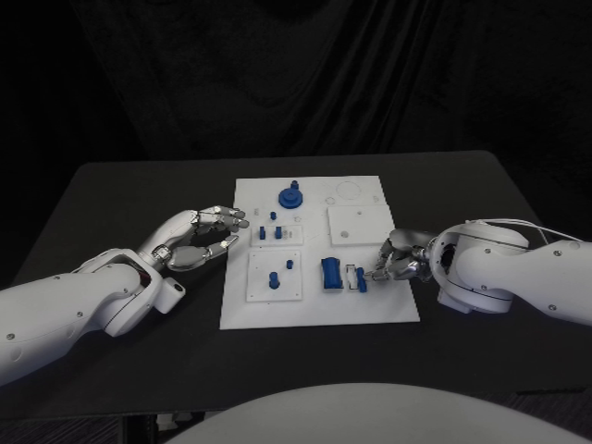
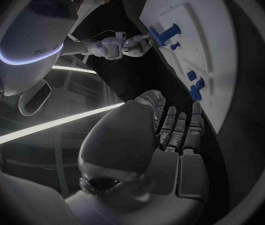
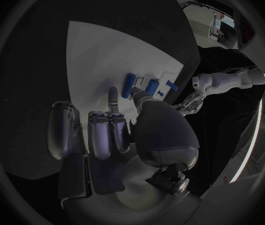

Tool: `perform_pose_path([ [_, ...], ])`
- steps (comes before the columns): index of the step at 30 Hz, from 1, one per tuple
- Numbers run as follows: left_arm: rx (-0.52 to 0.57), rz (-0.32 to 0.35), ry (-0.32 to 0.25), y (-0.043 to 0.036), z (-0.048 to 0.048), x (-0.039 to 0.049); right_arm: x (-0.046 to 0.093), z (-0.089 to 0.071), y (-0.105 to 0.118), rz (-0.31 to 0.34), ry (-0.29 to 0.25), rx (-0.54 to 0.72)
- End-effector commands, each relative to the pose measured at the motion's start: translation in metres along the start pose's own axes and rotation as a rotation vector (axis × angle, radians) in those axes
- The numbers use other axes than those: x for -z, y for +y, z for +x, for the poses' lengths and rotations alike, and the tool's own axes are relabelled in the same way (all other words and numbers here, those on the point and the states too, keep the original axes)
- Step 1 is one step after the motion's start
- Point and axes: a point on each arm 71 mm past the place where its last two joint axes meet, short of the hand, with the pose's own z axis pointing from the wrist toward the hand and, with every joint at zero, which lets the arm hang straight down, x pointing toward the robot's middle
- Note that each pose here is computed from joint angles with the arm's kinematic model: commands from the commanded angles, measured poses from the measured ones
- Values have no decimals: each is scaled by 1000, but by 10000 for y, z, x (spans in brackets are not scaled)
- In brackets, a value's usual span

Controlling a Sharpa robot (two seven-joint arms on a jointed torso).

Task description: Assemble the parts on the task board

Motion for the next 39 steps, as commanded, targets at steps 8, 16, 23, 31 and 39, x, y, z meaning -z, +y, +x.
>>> perform_pose_path([
  [8,12,7,8,-1,17,-9,-75,35,-12,22,-14,12],
  [16,13,6,8,2,20,-11,-103,46,19,8,-43,48],
  [23,12,5,8,7,17,-10,-115,54,43,3,-44,60],
  [31,12,4,8,9,14,-8,-129,70,46,14,-24,76],
  [39,13,3,9,10,14,-7,-137,83,42,25,-5,102],
])
